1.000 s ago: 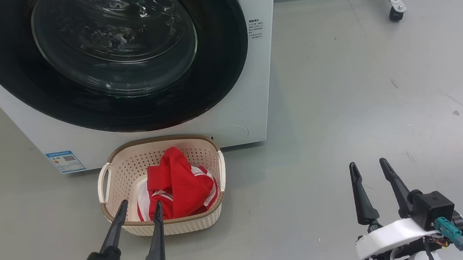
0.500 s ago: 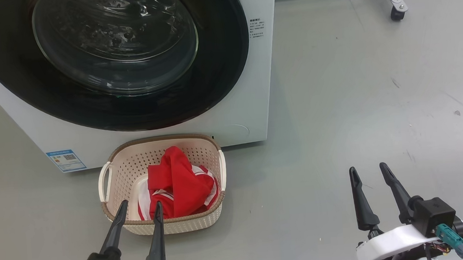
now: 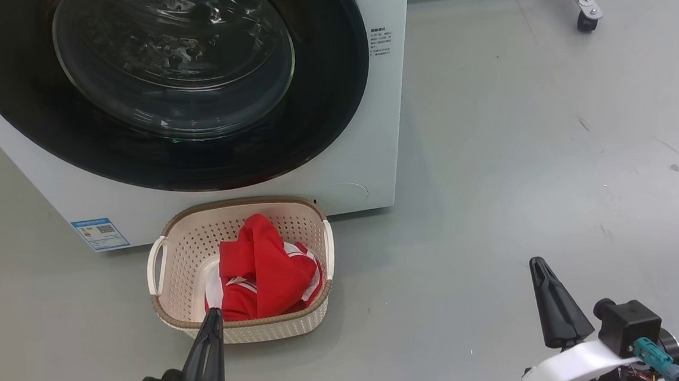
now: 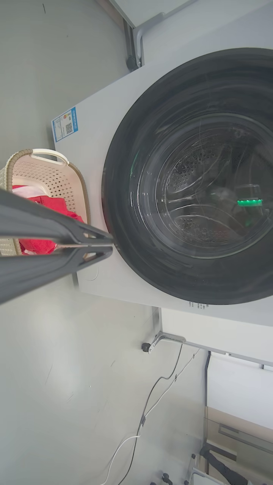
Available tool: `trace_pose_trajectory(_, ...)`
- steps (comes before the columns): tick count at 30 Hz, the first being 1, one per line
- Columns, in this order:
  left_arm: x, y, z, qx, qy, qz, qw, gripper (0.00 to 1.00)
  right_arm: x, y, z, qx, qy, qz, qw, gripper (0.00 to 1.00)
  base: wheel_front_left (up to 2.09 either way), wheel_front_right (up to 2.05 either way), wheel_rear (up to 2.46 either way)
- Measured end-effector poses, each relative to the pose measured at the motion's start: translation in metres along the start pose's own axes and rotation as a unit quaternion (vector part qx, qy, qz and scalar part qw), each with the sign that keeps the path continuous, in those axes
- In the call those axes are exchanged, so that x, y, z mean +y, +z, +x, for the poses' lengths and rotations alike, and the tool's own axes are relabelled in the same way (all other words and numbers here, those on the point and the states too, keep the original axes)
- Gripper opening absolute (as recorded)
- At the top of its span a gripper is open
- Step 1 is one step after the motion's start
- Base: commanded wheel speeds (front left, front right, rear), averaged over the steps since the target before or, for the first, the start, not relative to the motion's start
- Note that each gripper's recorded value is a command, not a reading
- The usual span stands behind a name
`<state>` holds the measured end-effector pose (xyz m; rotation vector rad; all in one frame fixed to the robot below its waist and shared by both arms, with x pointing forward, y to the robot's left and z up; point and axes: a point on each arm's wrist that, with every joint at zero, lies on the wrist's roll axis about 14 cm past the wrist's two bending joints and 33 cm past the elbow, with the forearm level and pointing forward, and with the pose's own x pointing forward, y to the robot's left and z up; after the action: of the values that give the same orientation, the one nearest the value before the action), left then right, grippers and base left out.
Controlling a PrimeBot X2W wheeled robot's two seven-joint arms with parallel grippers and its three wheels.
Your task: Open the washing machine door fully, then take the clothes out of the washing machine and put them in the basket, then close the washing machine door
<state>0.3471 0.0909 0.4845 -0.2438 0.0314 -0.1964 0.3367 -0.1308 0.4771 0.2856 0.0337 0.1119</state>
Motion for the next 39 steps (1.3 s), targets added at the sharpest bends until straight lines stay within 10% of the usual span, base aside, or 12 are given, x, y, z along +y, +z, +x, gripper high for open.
trace_pose_trajectory(39, 0.032, -0.008, -0.010, 0.026, 0.068, -0.213, 0.974, 0.00, -0.027, -0.002, -0.002, 0.012, -0.061, 0.205, 0.977, 0.00, 0.00, 0.00, 0.00)
